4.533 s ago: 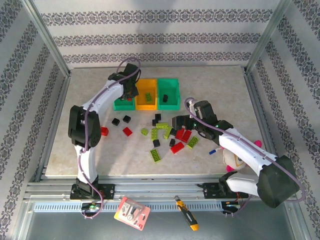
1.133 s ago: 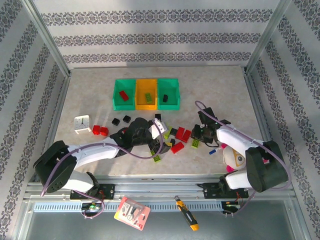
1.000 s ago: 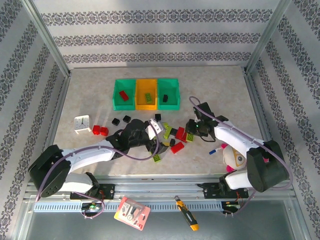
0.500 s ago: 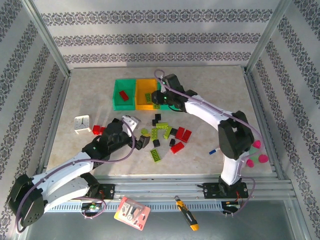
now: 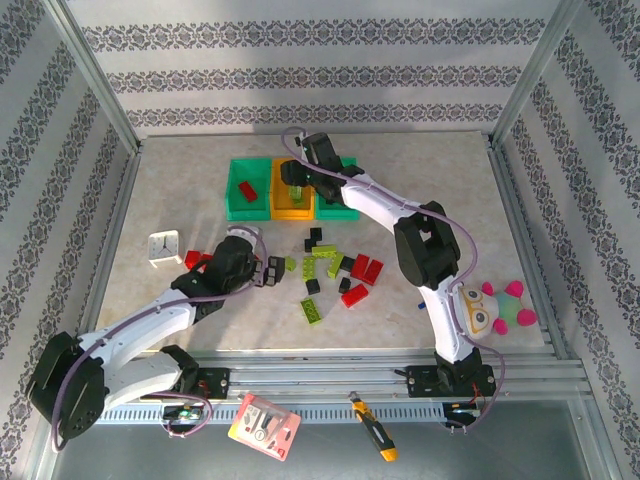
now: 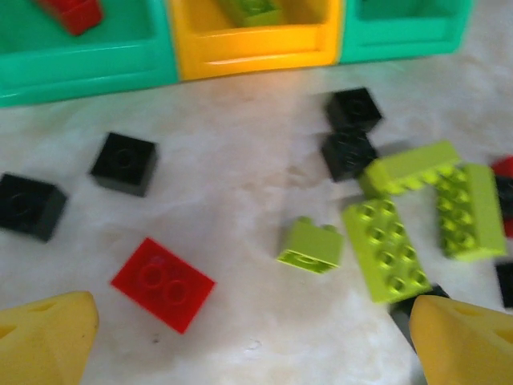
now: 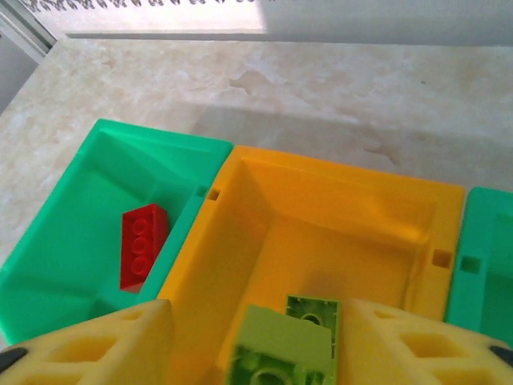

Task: Sort the legos into containers by color
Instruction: Place the lego in the container, then pick up the lego from the middle-left of the table.

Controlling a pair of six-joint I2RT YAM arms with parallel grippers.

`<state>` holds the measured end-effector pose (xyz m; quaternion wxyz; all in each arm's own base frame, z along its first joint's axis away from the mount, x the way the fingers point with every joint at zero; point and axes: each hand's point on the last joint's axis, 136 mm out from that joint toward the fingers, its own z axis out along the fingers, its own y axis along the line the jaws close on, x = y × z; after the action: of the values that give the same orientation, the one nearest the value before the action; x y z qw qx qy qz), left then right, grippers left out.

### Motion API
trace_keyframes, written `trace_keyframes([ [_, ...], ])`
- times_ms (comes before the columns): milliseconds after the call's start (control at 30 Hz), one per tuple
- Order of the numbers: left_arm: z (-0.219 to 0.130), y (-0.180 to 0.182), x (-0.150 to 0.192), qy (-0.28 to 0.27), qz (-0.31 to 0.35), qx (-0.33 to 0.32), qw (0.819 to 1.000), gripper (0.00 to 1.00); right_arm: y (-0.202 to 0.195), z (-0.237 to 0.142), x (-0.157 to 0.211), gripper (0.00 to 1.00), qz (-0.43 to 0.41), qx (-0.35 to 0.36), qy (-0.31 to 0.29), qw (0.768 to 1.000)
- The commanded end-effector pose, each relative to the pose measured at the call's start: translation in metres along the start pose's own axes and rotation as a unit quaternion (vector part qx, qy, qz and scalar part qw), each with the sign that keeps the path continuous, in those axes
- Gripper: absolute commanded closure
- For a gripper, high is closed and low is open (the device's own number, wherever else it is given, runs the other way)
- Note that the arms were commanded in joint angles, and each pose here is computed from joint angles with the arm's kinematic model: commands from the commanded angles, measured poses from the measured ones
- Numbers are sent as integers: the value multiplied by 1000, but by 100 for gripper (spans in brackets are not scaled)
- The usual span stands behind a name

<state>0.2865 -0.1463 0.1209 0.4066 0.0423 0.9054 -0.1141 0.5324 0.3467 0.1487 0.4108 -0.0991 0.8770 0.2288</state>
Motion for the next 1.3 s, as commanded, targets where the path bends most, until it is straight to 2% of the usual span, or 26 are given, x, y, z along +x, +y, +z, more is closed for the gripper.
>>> trace_keyframes([
  [0, -7, 37, -6, 5, -78, -90, 993, 1, 8, -24, -39, 33, -15, -13, -40, 999],
  [133, -10, 73, 2, 43, -142, -140, 979, 1, 12, -56, -44, 25, -26, -30, -48, 998],
  [267, -18, 100, 10, 96, -159, -176, 967, 2, 19, -96, -36, 21, -38, -53, -55, 996],
  [467, -10, 124, 20, 197, -123, -186, 955, 9, 22, -140, 6, 17, -30, -81, -34, 996],
  [667, 9, 141, 32, 283, -80, -193, 936, 20, 22, -173, 33, 16, -11, -87, -28, 996],
  [833, 24, 152, 36, 306, -63, -197, 929, 30, 13, -185, 54, 16, -4, -75, -17, 997],
  [933, 31, 153, 38, 314, -64, -195, 927, 40, 8, -187, 60, 15, 1, -68, -14, 998],
  [1067, 36, 154, 43, 323, -68, -197, 923, 51, 8, -187, 60, 15, 9, -67, -13, 998],
  [1200, 35, 153, 42, 321, -71, -195, 924, 69, 13, -189, 54, 15, 9, -76, -20, 997],
  [1267, 31, 151, 36, 311, -73, -192, 928, 72, 16, -191, 52, 14, 2, -83, -21, 996],
])
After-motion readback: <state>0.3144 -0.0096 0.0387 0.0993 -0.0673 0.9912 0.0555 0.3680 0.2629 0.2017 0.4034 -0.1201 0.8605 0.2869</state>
